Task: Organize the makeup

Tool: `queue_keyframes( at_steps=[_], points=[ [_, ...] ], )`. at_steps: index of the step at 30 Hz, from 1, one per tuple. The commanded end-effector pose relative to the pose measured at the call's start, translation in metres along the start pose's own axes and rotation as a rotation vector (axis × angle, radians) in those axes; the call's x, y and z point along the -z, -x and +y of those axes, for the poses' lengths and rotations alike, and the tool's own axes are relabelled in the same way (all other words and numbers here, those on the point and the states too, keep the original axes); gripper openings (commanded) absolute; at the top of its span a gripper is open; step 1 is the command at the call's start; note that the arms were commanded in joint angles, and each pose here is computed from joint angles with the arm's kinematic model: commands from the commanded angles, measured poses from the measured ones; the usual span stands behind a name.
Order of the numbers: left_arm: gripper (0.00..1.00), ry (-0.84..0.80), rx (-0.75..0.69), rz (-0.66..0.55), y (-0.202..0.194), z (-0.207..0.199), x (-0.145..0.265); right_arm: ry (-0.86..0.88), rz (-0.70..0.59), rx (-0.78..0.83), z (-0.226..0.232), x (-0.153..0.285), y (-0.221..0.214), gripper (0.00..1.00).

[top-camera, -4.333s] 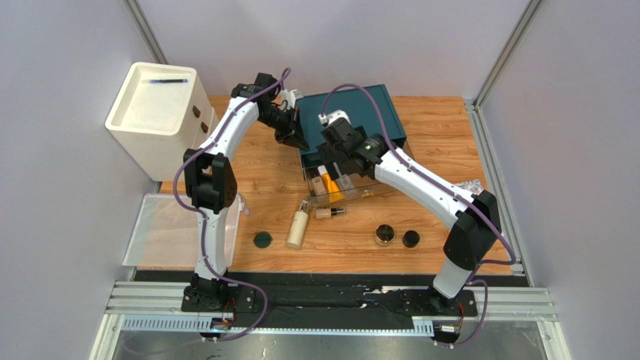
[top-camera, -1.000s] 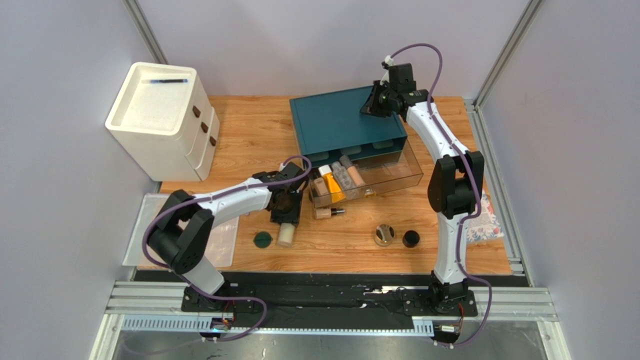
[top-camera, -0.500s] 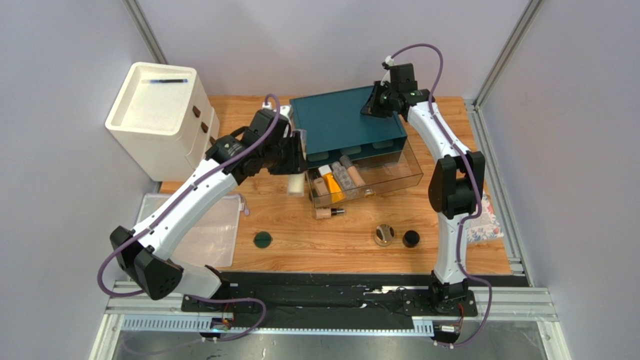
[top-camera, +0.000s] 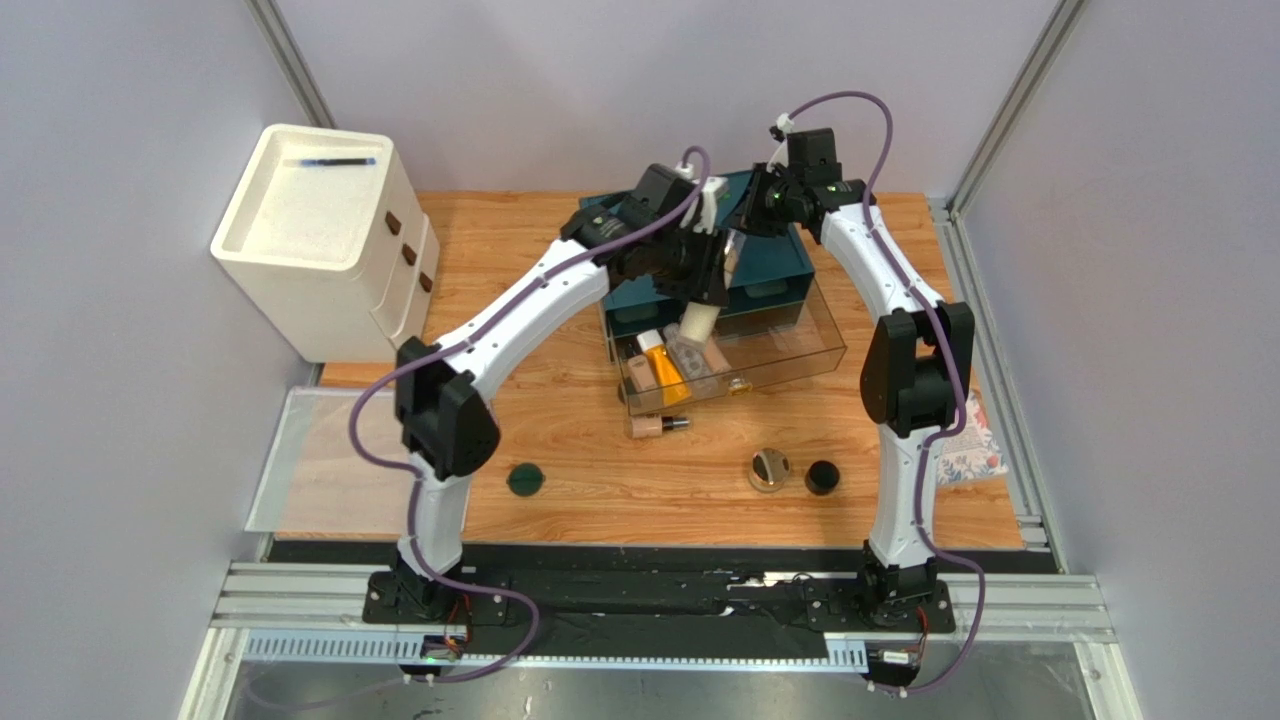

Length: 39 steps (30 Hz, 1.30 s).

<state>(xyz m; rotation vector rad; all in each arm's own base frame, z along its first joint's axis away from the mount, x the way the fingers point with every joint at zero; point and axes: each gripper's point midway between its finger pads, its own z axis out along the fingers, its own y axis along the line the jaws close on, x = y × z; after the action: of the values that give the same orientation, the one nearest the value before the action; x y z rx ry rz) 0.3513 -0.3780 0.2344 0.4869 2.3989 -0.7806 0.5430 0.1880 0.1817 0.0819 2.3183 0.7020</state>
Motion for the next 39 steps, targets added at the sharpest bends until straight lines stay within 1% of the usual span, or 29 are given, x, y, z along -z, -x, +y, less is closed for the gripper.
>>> queue_keyframes(
  at_steps=[1, 9, 11, 12, 14, 16, 18, 21, 22, 23, 25, 26, 27, 28, 29, 30, 32, 33, 39],
  points=[
    [0.0, -0.032, -0.272, -0.034, 0.023, -0.03, 0.005, -0.141, 0.251, -0.086, -0.045, -0.008, -0.075, 0.0],
    [0.0, -0.05, -0.298, 0.006, 0.01, -0.043, -0.032, -0.143, 0.252, -0.091, -0.049, -0.009, -0.072, 0.0],
    [0.01, -0.06, -0.313, 0.013, 0.007, -0.046, -0.038, -0.145, 0.258, -0.092, -0.051, -0.01, -0.075, 0.0],
    [0.03, -0.059, -0.323, 0.021, 0.005, -0.045, -0.045, -0.146, 0.262, -0.092, -0.051, -0.01, -0.076, 0.0],
    [0.1, -0.055, -0.332, 0.036, 0.0, -0.045, -0.051, -0.144, 0.262, -0.09, -0.051, -0.01, -0.076, 0.0],
    [0.14, -0.063, -0.341, 0.057, -0.006, -0.046, -0.06, -0.147, 0.265, -0.094, -0.053, -0.011, -0.077, 0.0],
    [0.15, -0.078, -0.341, 0.071, -0.008, -0.047, -0.068, -0.146, 0.265, -0.094, -0.053, -0.011, -0.077, 0.0],
    [0.25, -0.094, -0.342, 0.081, -0.01, -0.052, -0.072, -0.149, 0.27, -0.097, -0.054, -0.012, -0.078, 0.0],
    [0.34, -0.093, -0.344, 0.079, -0.009, -0.052, -0.072, -0.148, 0.27, -0.097, -0.055, -0.012, -0.078, 0.0],
    [0.38, -0.09, -0.345, 0.078, -0.009, -0.053, -0.072, -0.15, 0.271, -0.093, -0.055, -0.012, -0.078, 0.0],
    [0.44, -0.085, -0.348, 0.062, -0.004, -0.054, -0.069, -0.155, 0.269, -0.089, -0.056, -0.012, -0.077, 0.0],
    [0.5, -0.08, -0.348, 0.054, -0.002, -0.054, -0.067, -0.156, 0.27, -0.086, -0.057, -0.012, -0.077, 0.0],
    [0.51, -0.082, -0.352, 0.036, 0.004, -0.057, -0.062, -0.159, 0.272, -0.085, -0.058, -0.011, -0.077, 0.0],
    [0.6, -0.076, -0.353, 0.027, 0.006, -0.056, -0.059, -0.159, 0.272, -0.082, -0.058, -0.012, -0.076, 0.0],
    [0.64, -0.073, -0.355, 0.01, 0.011, -0.058, -0.056, -0.161, 0.278, -0.079, -0.058, -0.012, -0.078, 0.0],
    [0.74, -0.072, -0.359, -0.015, 0.017, -0.061, -0.047, -0.163, 0.277, -0.079, -0.058, -0.012, -0.077, 0.0],
    [0.8, -0.051, -0.366, -0.051, 0.027, -0.061, -0.037, -0.161, 0.273, -0.076, -0.057, -0.012, -0.075, 0.0],
    [0.85, -0.044, -0.369, -0.06, 0.029, -0.06, -0.034, -0.16, 0.274, -0.078, -0.057, -0.012, -0.075, 0.0],
    [0.87, -0.001, -0.374, -0.092, 0.038, -0.057, -0.009, -0.164, 0.271, -0.077, -0.057, -0.012, -0.074, 0.0]
  ],
)
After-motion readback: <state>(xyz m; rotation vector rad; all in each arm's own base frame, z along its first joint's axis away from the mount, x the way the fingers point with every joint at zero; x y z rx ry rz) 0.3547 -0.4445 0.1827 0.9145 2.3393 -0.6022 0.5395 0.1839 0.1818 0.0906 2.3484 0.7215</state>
